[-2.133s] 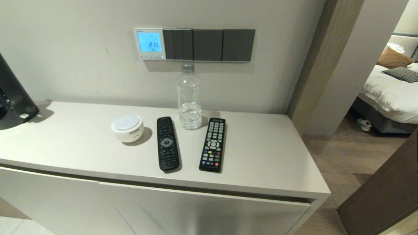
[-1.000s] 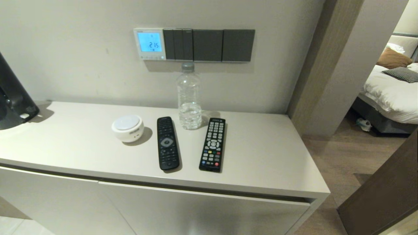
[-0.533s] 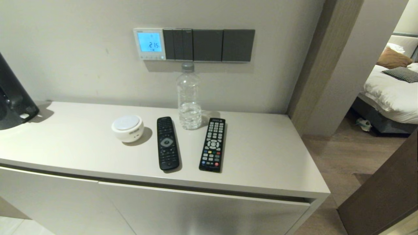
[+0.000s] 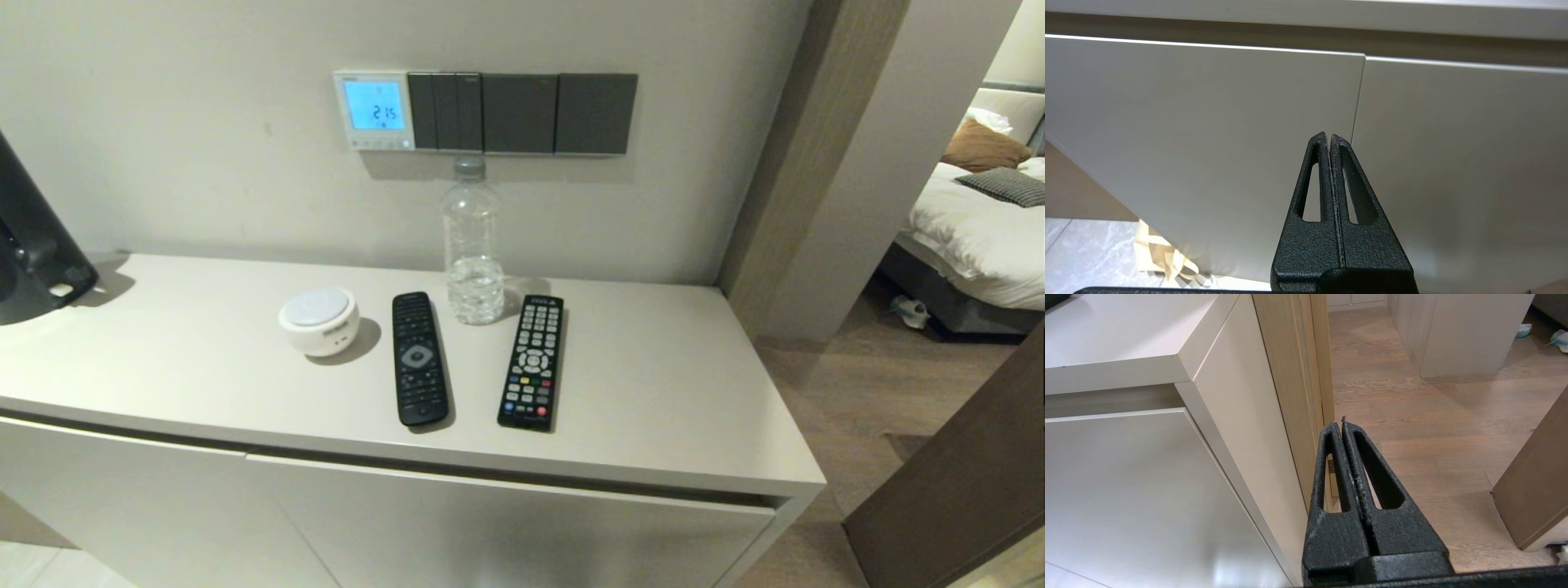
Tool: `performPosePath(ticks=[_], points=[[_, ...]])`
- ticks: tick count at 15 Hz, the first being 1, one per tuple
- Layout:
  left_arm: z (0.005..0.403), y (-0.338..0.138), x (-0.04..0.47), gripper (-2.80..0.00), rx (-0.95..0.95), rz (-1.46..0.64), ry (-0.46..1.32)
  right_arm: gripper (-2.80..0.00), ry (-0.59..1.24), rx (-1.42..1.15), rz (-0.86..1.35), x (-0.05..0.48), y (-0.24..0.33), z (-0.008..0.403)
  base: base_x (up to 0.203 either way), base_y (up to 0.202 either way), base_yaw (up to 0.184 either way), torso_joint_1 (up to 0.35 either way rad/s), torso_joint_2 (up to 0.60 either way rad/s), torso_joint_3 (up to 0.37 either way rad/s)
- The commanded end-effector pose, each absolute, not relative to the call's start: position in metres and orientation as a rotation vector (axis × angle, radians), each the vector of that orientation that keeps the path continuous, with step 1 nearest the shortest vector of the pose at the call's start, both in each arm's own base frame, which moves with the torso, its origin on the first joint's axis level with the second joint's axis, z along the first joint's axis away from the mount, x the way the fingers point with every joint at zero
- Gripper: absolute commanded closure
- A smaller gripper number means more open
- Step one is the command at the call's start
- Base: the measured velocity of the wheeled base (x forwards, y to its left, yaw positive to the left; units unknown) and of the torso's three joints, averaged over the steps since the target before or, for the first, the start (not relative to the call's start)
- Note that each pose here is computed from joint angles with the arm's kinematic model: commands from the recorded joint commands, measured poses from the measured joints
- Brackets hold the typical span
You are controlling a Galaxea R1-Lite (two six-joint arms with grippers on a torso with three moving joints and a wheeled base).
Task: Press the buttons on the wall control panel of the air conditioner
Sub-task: Turn off the central air conditioner
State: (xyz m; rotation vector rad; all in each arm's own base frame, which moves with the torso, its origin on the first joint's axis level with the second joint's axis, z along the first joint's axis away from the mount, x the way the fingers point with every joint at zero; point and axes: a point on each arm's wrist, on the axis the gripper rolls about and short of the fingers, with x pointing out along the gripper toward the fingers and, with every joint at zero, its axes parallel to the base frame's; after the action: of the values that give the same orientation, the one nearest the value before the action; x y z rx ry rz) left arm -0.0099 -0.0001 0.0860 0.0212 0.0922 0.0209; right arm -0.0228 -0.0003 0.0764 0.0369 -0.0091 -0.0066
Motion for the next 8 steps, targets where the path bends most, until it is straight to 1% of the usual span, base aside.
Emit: performPosePath(ticks=[1,5,8], points=[[0.0806,-0.0002,-0.0163,0.0,0.032,0.013,0.064,0.0,-0.006,0.037,-0.008,-0.0226,-0.0004,0.076,0.0,0.0,0.0,0.0,0.0,0.0],[0.078,-0.0002,-0.0225,0.0,0.039,0.01,0.006,0.0,-0.006,0.037,-0.006,-0.0226,-0.0004,0.076,0.0,0.0,0.0,0.0,0.0,0.0],[0.0743,-0.0002,-0.023,0.0,0.08,0.012,0.017,0.0,-0.006,0.037,-0.006,-0.0226,-0.0003,0.076,0.0,0.0,0.0,0.0,0.0,0.0]])
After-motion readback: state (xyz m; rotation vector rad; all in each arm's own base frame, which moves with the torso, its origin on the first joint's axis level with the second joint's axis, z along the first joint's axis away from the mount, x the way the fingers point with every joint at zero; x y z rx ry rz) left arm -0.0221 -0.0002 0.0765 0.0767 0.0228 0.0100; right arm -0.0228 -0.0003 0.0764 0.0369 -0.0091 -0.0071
